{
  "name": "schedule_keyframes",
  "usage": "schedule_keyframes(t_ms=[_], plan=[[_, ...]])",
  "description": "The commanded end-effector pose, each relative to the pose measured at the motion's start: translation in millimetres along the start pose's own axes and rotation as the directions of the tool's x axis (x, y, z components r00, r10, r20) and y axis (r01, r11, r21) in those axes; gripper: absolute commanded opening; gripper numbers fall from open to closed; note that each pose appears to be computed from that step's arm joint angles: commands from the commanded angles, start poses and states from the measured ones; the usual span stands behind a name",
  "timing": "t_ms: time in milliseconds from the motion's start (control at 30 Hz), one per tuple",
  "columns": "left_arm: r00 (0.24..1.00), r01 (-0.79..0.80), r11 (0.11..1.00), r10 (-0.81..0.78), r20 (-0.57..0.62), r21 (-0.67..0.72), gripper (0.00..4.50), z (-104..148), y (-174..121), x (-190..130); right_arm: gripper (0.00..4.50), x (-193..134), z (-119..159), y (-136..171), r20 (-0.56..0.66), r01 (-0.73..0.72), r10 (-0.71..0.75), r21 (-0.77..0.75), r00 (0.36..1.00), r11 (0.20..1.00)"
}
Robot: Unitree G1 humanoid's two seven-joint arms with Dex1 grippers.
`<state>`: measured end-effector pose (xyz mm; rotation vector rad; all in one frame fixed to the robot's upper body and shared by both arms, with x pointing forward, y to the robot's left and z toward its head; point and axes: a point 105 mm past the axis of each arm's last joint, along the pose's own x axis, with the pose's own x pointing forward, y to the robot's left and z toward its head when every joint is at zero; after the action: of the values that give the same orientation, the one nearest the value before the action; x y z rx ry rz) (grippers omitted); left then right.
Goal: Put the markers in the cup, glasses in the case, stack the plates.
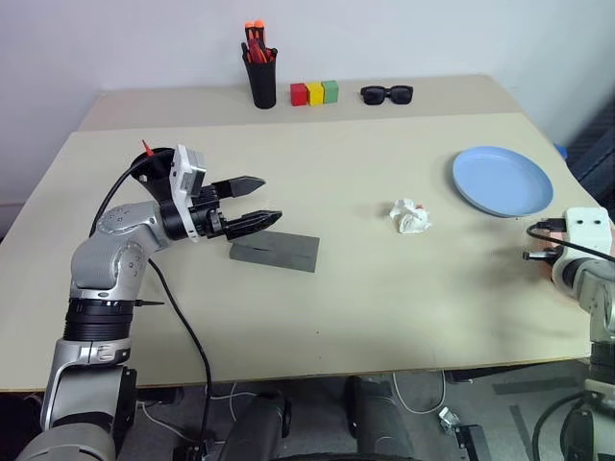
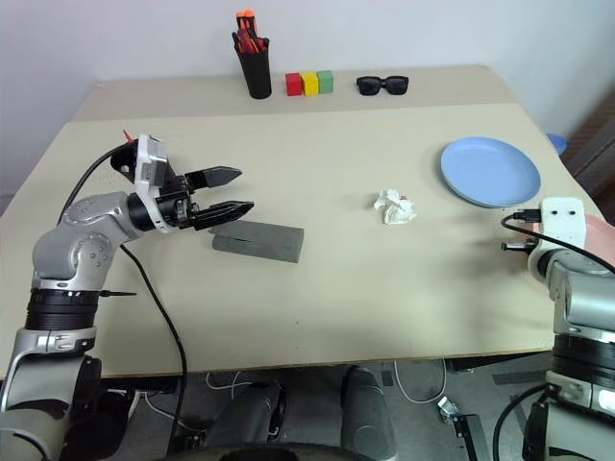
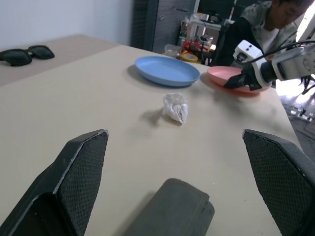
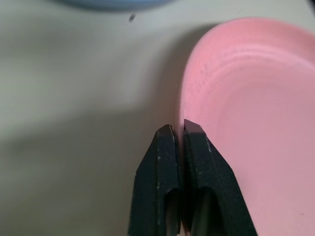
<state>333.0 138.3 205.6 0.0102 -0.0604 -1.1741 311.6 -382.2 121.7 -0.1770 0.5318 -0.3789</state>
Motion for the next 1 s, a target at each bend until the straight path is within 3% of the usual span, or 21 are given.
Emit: schedule_keyframes(t_ms=[33, 133, 267, 333, 500, 667, 767, 933, 1000], plan=[[0.999, -0.015, 0.999, 0.014, 0.033, 0.039, 4.50, 14.0, 0.5, -3.9, 0.06, -3.5, 35.0, -14.3, 0.135, 0.096, -0.097, 0.012, 0.986, 0.995], [0.999, -0.022, 0.999, 0.020, 0.040, 0.041, 4.50, 15.1, 0.8, -3.8, 0.06, -10.1, 75.2, -4.8, 0.310, 0.103, -0.075, -0.075, 0.948, 0.992], [0.998, -0.038, 0.998, 0.036, 0.052, 0.044, 4.50, 16.9, 2.4, -3.8, 0.06, -11.1, 107.4, 35.0, 0.434, -0.003, 0.105, -0.230, 0.895, 0.973], [0.998, -0.046, 0.998, 0.044, 0.055, 0.049, 4.50, 17.4, 2.7, -3.9, 0.06, -7.6, 117.1, 57.1, 0.449, -0.103, 0.204, -0.241, 0.870, 0.965], [0.996, -0.059, 0.997, 0.056, 0.065, 0.045, 4.50, 18.2, -1.1, -4.4, 0.06, 1.1, 144.0, 88.5, 0.494, -0.146, 0.307, -0.338, 0.813, 0.930], [0.995, -0.084, 0.996, 0.081, 0.064, 0.041, 4.50, 16.8, -6.2, -7.8, 0.06, 23.5, 140.8, 101.6, 0.440, -0.200, 0.349, -0.351, 0.827, 0.915], [0.993, -0.103, 0.994, 0.100, 0.064, 0.042, 4.50, 16.7, -8.5, -11.5, 0.90, 33.1, 135.3, 96.8, 0.412, -0.192, 0.325, -0.332, 0.851, 0.924], [0.991, -0.125, 0.991, 0.123, 0.061, 0.036, 4.50, 15.3, -10.5, -15.9, 3.48, 29.2, 146.4, 104.5, 0.454, -0.202, 0.342, -0.329, 0.823, 0.922], [0.990, -0.128, 0.991, 0.126, 0.062, 0.034, 4.50, 15.3, -10.4, -16.8, 4.45, 20.7, 156.1, 114.6, 0.490, -0.285, 0.388, -0.275, 0.780, 0.918]])
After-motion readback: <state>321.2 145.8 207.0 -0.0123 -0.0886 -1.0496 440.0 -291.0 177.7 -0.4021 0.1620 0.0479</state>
